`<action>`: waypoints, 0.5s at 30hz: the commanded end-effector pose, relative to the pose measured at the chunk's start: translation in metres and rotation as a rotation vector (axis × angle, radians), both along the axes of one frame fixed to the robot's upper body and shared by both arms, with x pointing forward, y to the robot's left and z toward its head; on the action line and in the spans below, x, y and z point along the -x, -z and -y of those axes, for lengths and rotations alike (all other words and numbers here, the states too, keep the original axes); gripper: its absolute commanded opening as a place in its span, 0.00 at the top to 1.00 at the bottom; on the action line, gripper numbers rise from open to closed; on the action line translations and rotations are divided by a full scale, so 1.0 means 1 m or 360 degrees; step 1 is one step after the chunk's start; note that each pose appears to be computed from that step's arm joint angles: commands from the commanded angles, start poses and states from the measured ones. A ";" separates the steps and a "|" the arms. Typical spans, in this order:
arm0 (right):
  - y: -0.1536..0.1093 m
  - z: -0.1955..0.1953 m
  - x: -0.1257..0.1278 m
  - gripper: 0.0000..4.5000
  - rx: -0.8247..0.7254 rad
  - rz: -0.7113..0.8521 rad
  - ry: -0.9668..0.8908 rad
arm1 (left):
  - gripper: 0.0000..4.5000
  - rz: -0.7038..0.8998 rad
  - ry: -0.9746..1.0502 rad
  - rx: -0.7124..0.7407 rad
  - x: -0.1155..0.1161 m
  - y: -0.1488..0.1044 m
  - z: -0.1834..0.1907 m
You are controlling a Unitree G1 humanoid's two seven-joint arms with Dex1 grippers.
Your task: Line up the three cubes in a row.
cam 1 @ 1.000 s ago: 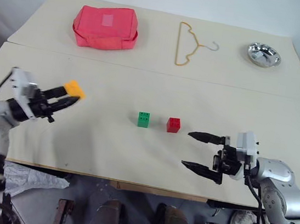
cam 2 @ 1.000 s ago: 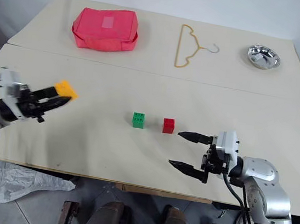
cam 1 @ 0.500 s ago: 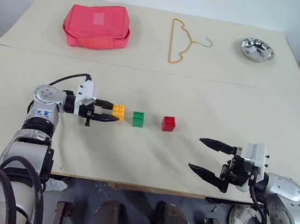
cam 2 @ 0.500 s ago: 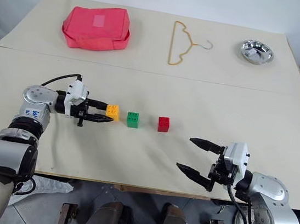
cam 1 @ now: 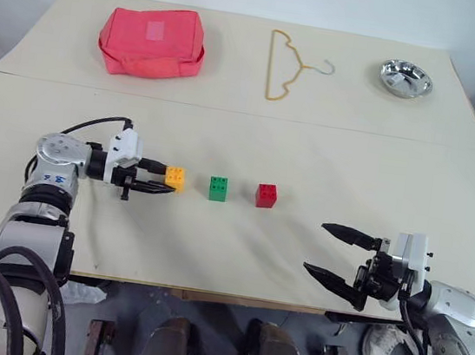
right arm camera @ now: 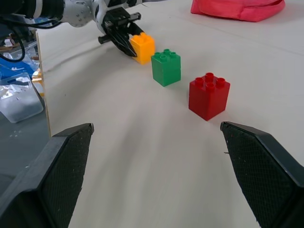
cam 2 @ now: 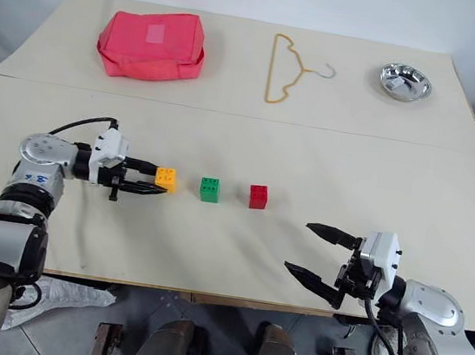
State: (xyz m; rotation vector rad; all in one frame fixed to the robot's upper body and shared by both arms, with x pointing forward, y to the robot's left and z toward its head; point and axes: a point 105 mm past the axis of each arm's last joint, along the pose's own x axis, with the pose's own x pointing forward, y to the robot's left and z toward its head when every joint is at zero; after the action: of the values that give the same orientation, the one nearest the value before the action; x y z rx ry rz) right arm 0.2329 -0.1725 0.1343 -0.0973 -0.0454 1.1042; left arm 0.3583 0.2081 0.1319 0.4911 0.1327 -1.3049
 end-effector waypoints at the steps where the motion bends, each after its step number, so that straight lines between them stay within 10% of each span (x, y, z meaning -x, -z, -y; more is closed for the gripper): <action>1: -0.005 0.004 0.000 0.00 0.0021 0.0048 -0.0023 | 0.51 -0.0088 0.0104 -0.0020 0.013 0.002 -0.008; 9: -0.005 0.005 -0.007 0.00 0.0002 0.0062 -0.0106 | 0.01 0.0087 0.0020 0.0165 0.008 -0.029 -0.015; 15: -0.012 0.014 -0.021 0.00 0.0027 0.0169 -0.0215 | 0.01 0.0042 -0.0174 0.0361 0.027 -0.050 -0.040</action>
State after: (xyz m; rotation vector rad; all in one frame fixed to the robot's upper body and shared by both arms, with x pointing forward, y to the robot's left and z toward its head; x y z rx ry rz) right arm 0.2546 -0.1830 0.1402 -0.1262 -0.1047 1.2092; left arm 0.3390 0.2461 0.1685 0.3395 0.0398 -1.1833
